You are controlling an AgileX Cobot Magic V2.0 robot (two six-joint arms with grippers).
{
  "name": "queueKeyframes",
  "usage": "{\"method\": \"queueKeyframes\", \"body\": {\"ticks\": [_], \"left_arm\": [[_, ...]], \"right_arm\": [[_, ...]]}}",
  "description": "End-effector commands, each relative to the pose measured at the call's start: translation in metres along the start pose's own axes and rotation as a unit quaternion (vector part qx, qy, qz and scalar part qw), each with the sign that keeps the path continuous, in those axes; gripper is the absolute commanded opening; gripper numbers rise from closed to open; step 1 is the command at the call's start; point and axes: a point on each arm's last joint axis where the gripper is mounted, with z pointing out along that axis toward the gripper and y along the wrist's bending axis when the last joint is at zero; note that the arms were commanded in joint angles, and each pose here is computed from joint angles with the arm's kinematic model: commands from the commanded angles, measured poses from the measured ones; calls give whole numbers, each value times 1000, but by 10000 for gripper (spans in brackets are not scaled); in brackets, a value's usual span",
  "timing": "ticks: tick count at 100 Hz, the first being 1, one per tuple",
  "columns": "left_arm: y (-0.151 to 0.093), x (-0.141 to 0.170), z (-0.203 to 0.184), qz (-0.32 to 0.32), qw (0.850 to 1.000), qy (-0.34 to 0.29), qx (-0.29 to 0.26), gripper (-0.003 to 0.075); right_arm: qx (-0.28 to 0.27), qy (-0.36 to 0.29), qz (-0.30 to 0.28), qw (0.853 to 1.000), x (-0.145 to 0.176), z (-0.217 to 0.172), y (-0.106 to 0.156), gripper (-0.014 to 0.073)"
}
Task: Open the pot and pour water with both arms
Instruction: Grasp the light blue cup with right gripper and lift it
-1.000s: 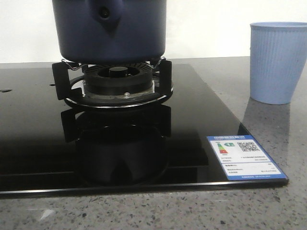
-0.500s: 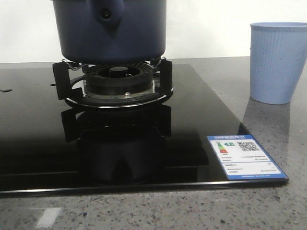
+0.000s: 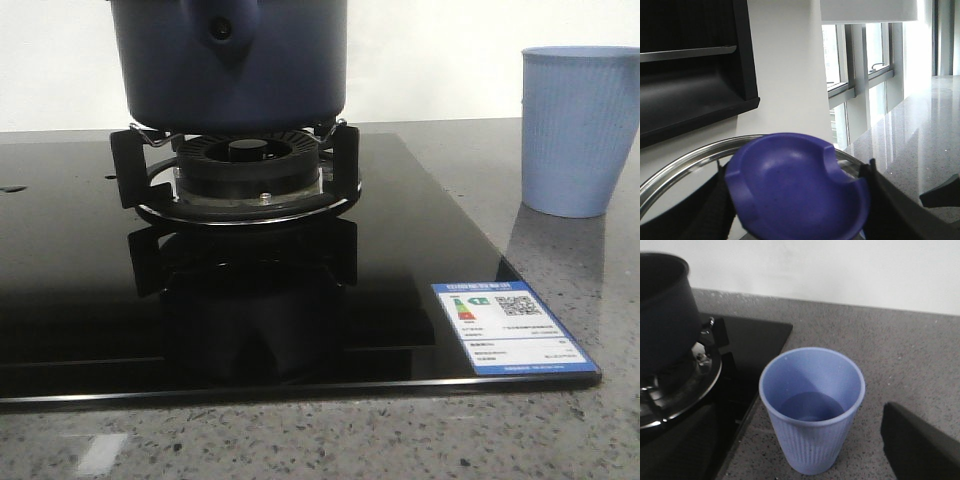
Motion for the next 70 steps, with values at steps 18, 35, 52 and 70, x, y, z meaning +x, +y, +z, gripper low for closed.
{"method": "queueKeyframes", "body": {"ticks": [18, 35, 52, 70], "left_arm": [[-9, -22, -13, -10, 999, -45, -4, 330], [-9, -22, -13, -9, 999, -46, -3, 330], [-9, -22, -13, -10, 999, -46, -2, 330], [-9, -22, -13, -11, 999, -47, -2, 330]], "right_arm": [[-10, -43, -17, 999, -7, 33, 8, 604], [-5, -39, 0, 999, 0, 51, 8, 604], [2, -48, 2, 999, 4, 65, 7, 604], [8, -48, 0, 999, 12, 82, 7, 604]]}}
